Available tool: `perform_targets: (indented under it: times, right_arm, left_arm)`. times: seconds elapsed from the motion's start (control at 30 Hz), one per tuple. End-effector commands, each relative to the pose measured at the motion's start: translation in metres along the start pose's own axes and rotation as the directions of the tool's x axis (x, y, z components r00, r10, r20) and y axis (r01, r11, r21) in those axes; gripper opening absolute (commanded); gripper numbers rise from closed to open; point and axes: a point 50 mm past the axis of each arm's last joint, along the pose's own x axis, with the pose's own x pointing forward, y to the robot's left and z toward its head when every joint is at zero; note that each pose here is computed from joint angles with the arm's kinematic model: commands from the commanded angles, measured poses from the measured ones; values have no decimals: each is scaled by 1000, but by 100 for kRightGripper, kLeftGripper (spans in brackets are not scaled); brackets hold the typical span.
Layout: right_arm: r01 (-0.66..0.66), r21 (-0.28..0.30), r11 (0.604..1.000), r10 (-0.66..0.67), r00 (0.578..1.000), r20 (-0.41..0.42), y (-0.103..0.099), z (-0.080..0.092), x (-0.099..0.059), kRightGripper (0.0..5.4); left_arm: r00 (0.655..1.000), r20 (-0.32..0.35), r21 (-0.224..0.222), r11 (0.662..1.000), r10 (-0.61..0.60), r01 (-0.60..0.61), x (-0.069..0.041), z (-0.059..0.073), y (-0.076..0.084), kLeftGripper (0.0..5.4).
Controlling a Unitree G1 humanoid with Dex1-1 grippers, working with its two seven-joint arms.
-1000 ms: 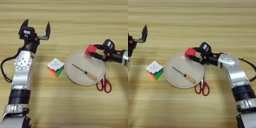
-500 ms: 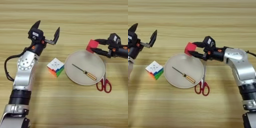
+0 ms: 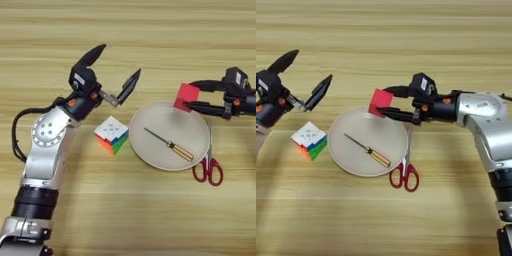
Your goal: Move the objects on the table
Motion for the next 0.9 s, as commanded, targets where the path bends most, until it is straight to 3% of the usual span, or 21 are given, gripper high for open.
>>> perform_targets:
  times: [0.03, 0.2, 0.47, 0.9]
  right_arm:
    - [-25, -20, 999, 25, 1000, -17, -2, 1, -6, 232]
    - [-70, -27, 997, 70, 998, -10, 2, 3, -7, 232]
    - [-132, -38, 991, 131, 991, -16, 7, 6, -12, 232]
    - [-265, -65, 962, 267, 963, 25, 23, 21, -13, 232]
  left_arm:
    - [987, -5, -31, 986, -163, 162, -5, 4, -14, 540]
    - [945, -15, -93, 941, -328, 325, -9, 4, -30, 540]
    - [897, -33, -125, 892, -442, 435, -12, 3, -38, 540]
    - [879, -48, -134, 875, -475, 465, -11, 3, -44, 540]
